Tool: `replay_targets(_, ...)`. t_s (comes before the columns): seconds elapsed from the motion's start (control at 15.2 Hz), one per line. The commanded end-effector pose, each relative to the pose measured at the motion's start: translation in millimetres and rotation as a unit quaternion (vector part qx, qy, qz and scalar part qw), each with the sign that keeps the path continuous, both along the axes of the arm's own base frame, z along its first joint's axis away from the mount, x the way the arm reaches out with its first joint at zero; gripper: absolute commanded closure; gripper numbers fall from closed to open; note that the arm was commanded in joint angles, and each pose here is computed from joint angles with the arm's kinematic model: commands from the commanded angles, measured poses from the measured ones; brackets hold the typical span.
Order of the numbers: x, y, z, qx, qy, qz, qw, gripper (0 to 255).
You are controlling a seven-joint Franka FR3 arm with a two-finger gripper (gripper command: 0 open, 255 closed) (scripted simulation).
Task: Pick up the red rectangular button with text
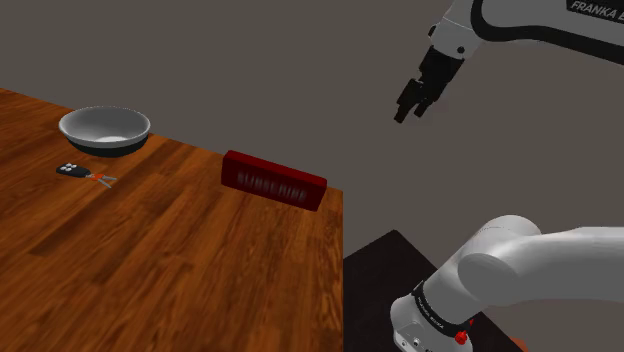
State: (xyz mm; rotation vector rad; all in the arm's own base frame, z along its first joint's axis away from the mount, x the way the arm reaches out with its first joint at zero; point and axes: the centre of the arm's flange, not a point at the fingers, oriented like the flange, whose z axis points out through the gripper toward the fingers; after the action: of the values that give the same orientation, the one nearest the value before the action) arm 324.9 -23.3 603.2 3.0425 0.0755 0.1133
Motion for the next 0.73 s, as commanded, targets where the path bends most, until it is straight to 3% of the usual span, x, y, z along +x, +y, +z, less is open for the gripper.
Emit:
replay_targets(0.0, 0.0, 0.0, 0.0, 0.0, 0.0, 0.0, 1.0, 0)
replay_targets(0.33, 44.5, 35.5, -36.4, 0.002, 0.02, 0.059, 0.9981, 0)
replay_targets(0.66, 83.1, 76.0, -74.2, 0.004, 0.039, 0.117, 0.9923, 0)
